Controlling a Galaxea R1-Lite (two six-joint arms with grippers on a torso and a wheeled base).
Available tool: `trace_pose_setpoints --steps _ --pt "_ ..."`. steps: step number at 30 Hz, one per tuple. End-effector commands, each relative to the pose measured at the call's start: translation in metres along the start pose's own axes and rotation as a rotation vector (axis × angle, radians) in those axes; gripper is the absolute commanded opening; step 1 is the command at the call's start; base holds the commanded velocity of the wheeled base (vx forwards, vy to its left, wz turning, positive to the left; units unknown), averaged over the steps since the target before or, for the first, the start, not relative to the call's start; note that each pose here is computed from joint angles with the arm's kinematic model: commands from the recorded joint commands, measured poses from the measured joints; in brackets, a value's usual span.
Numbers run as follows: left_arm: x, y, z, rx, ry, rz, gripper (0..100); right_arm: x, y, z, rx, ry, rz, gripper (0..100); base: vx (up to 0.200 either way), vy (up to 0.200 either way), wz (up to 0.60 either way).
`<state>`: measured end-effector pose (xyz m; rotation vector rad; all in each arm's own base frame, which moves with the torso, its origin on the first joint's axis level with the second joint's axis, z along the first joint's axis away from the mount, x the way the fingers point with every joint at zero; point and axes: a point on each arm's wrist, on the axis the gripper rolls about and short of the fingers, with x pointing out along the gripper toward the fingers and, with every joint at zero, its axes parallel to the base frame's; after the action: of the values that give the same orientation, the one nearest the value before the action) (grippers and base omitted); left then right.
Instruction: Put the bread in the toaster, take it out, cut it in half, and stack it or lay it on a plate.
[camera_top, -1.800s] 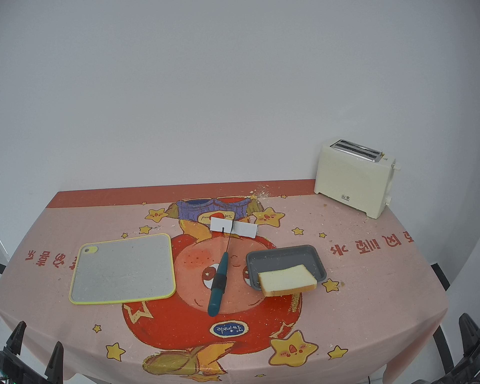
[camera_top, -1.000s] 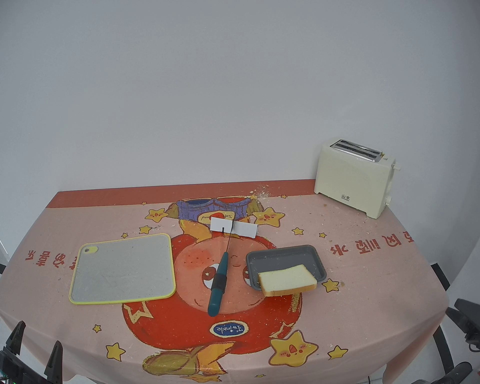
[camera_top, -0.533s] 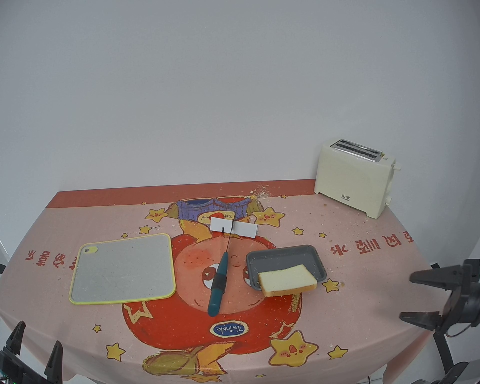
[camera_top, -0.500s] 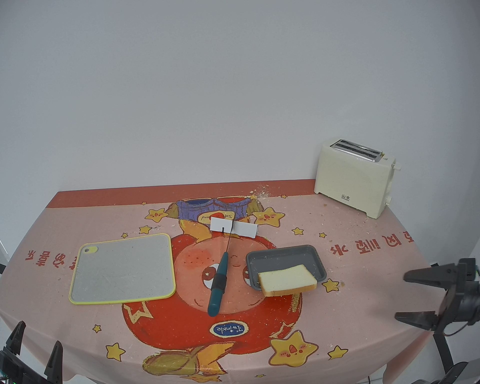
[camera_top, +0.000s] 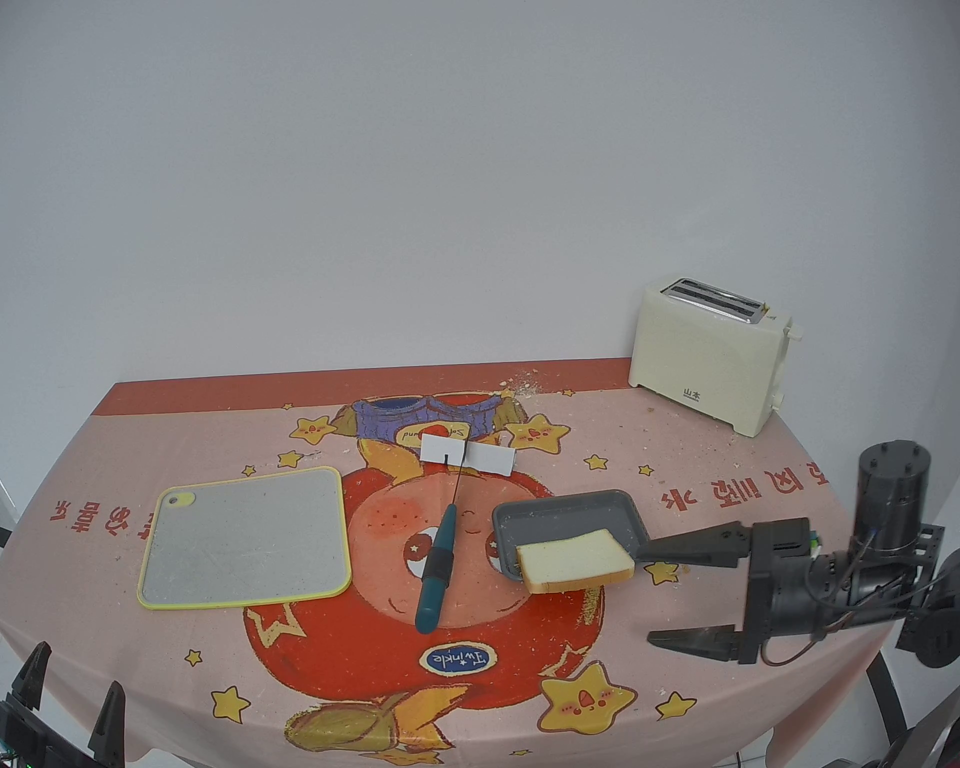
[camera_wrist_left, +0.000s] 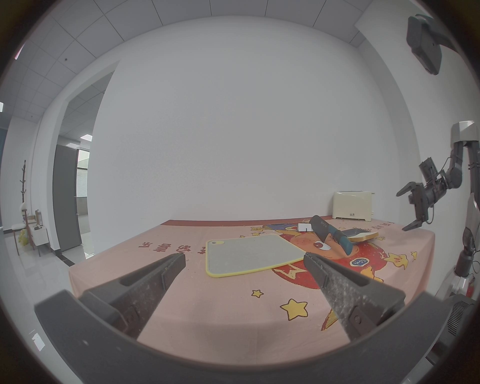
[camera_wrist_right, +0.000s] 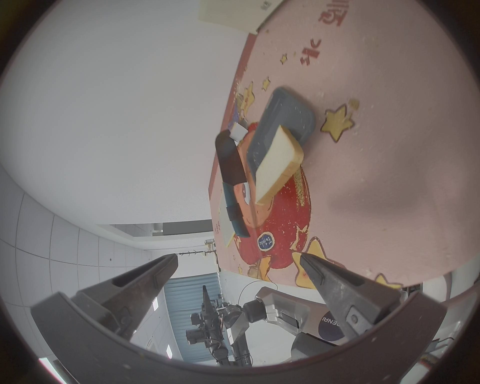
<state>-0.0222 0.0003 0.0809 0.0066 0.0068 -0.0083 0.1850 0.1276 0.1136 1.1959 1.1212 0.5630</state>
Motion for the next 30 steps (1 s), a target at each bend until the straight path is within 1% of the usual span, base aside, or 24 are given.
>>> trace_pose_setpoints --steps 1,3,4,7,10,11,12,13,15,16,18,28,30 --pt "0.001 0.000 -0.005 0.001 0.019 0.000 100 0.035 -0.021 0.000 0.047 0.020 -0.084 100 0.000 0.000 0.00" --pt "0.001 0.000 -0.005 0.001 0.019 0.000 100 0.037 -0.020 0.001 0.045 0.003 -0.074 100 0.000 0.000 0.00" --pt "0.001 0.000 -0.005 0.001 0.019 0.000 100 0.038 -0.017 0.005 0.041 -0.012 -0.054 100 0.000 0.000 0.00" --pt "0.001 0.000 -0.005 0.001 0.019 0.000 100 0.044 -0.016 0.010 0.042 -0.032 -0.055 100 0.000 0.000 0.00" --pt "0.001 0.000 -0.005 0.001 0.019 0.000 100 0.052 -0.015 0.016 0.042 -0.083 -0.061 100 0.000 0.000 0.00" --pt "0.001 0.000 -0.005 0.001 0.019 0.000 100 0.052 -0.014 0.016 0.041 -0.084 -0.059 100 0.000 0.000 0.00" --pt "0.001 0.000 -0.005 0.001 0.019 0.000 100 0.054 -0.013 0.021 0.053 -0.108 -0.057 100 0.000 0.000 0.00" --pt "0.001 0.000 -0.005 0.001 0.019 0.000 100 0.055 -0.011 0.023 0.063 -0.116 -0.049 100 0.000 0.000 0.00" --pt "0.001 0.000 -0.005 0.001 0.019 -0.001 100 0.055 -0.009 0.024 0.069 -0.118 -0.041 100 0.000 0.000 0.00" --pt "0.001 0.000 -0.005 0.001 0.019 0.000 100 0.057 -0.006 0.026 0.077 -0.122 -0.028 100 0.000 0.000 0.00" --pt "0.001 0.000 -0.005 0.001 0.019 0.000 100 0.059 -0.001 0.029 0.077 -0.128 -0.010 100 0.000 0.000 0.00" --pt "0.001 0.000 -0.005 0.001 0.019 0.000 100 0.067 0.002 0.033 0.075 -0.133 -0.002 100 0.000 0.000 0.00" --pt "0.001 0.000 -0.005 0.001 0.019 0.000 100 0.069 0.001 0.036 0.080 -0.138 -0.009 100 0.000 0.000 0.00"
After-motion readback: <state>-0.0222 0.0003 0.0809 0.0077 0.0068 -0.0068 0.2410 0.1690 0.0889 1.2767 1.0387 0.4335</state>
